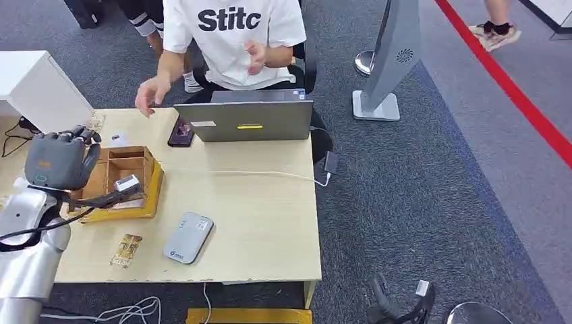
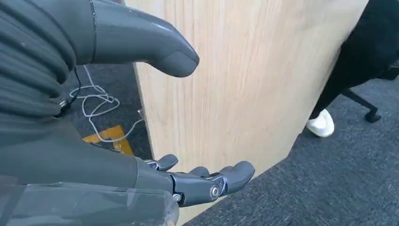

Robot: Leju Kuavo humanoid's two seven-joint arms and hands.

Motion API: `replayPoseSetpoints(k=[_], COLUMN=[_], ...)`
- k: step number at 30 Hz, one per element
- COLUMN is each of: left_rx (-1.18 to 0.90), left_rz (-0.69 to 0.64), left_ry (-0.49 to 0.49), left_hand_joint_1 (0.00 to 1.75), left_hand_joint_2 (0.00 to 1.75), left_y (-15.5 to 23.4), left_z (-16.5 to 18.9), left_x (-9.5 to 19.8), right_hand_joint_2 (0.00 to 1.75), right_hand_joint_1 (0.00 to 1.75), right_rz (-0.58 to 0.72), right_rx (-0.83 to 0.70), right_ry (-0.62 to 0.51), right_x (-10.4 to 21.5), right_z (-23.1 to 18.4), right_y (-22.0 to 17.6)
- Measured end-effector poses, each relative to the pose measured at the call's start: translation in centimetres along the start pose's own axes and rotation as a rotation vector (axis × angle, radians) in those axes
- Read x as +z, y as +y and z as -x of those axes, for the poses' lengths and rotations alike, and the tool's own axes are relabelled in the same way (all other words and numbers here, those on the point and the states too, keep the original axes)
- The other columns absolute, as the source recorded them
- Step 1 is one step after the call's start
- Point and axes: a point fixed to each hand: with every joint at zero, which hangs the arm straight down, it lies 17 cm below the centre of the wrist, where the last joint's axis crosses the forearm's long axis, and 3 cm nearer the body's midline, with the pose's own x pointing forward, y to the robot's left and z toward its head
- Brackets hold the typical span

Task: Pass the card to the sensor for recognition and then transmit it.

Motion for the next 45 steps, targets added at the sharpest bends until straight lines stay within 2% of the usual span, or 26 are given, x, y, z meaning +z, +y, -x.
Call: replayPoseSetpoints(k=[4, 13, 14, 15, 20, 24, 27, 32, 35, 38, 45], left_rx=[-0.012, -0.027, -0.027, -0.026, -0.036, -0.038, 0.013, 0.214, 0.347, 0.368, 0.416], left_rz=[-0.018, 0.010, 0.013, 0.017, -0.007, -0.109, -0.193, -0.302, -0.363, -0.375, -0.400], left_ry=[0.018, 0.055, 0.057, 0.058, 0.063, 0.051, 0.032, 0.008, 0.062, 0.107, 0.191], left_hand_joint_1=[1.75, 1.75, 1.55, 0.00, 0.00, 0.00, 0.00, 0.00, 0.00, 0.00, 0.00], left_hand_joint_2=[1.75, 1.75, 1.75, 1.75, 1.75, 1.75, 1.75, 1.75, 1.75, 1.75, 1.75], left_y=[0.9, -0.2, -0.4, -0.5, -0.4, 0.5, 1.6, 3.5, 4.9, 5.5, 6.3], left_z=[1.3, 3.5, 3.6, 3.7, 3.9, 2.8, 0.7, -4.2, -5.7, -5.9, -4.9], left_x=[-1.2, -1.2, -1.2, -1.1, -0.6, 1.3, 3.8, 9.3, 13.6, 16.1, 18.1], right_hand_joint_2=[1.75, 1.75, 1.75, 1.75, 1.75, 1.75, 1.75, 1.75, 1.75, 1.75, 1.75], right_hand_joint_1=[0.00, 0.00, 0.00, 0.00, 0.00, 0.00, 0.00, 0.00, 0.00, 0.00, 0.00], right_rz=[-0.009, -0.014, -0.013, -0.014, -0.015, -0.015, -0.007, 0.013, 0.031, 0.038, 0.045], right_rx=[0.010, 0.017, 0.017, 0.016, 0.017, 0.015, 0.006, -0.023, -0.041, -0.047, -0.053], right_ry=[0.009, 0.014, 0.014, 0.015, 0.014, 0.012, 0.002, -0.025, -0.036, -0.039, -0.052], right_x=[0.0, -0.1, -0.1, -0.1, -0.1, 0.0, 0.1, 0.6, 1.2, 1.5, 1.6], right_z=[0.2, 0.4, 0.4, 0.5, 0.5, 0.5, 0.4, 0.1, 0.2, 0.2, 0.0], right_y=[0.3, 0.6, 0.6, 0.7, 0.7, 0.7, 0.4, -0.6, -1.7, -2.2, -2.5])
